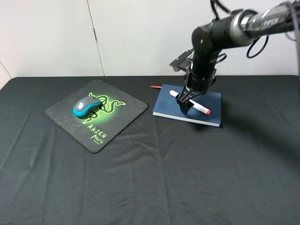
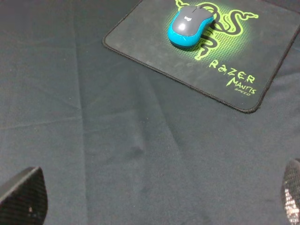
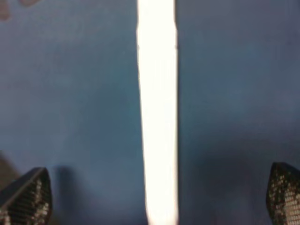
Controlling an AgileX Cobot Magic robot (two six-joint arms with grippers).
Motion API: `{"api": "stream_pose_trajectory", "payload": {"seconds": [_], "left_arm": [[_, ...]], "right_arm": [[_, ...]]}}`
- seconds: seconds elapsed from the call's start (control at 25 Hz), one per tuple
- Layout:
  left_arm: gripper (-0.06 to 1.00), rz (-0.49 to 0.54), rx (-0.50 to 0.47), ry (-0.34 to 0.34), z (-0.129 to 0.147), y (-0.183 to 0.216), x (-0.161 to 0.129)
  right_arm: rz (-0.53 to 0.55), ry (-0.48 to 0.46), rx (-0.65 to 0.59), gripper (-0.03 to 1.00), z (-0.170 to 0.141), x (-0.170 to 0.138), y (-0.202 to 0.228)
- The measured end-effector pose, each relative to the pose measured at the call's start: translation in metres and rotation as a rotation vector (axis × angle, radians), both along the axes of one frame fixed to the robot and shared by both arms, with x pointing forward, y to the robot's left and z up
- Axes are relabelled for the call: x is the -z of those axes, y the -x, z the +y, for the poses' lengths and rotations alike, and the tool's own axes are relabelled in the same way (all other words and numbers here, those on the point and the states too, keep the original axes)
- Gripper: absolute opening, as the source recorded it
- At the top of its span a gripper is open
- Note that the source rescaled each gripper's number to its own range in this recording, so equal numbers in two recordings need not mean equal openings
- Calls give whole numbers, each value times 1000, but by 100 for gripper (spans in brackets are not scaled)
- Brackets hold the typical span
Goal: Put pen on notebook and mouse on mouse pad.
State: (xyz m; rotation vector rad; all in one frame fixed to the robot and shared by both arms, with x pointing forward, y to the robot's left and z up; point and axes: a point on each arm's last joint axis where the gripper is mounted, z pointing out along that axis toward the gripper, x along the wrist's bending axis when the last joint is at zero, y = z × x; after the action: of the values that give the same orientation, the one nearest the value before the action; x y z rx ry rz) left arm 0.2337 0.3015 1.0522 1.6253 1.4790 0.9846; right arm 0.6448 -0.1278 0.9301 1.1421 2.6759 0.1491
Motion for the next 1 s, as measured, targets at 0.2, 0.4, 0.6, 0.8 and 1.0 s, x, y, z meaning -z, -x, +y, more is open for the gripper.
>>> {"api": "stream_pose_trajectory", "payload": {"seconds": [0.2,0.4,0.6,0.8,1.0], "left_arm": [[100,0,0,0,0,0,0],[100,0,0,0,0,0,0],[100,0,0,0,0,0,0],[100,0,0,0,0,0,0],[100,0,0,0,0,0,0]], "right_arm": [[12,-16,63,100,-7,-58,18],[22,-33,122,100,-21,-119,49],[-68,-181,178,100,-29,-180,82],[-104,-325,223,100,-40,-217,128],[-80,-382,261,100,-61,-218,185]]}}
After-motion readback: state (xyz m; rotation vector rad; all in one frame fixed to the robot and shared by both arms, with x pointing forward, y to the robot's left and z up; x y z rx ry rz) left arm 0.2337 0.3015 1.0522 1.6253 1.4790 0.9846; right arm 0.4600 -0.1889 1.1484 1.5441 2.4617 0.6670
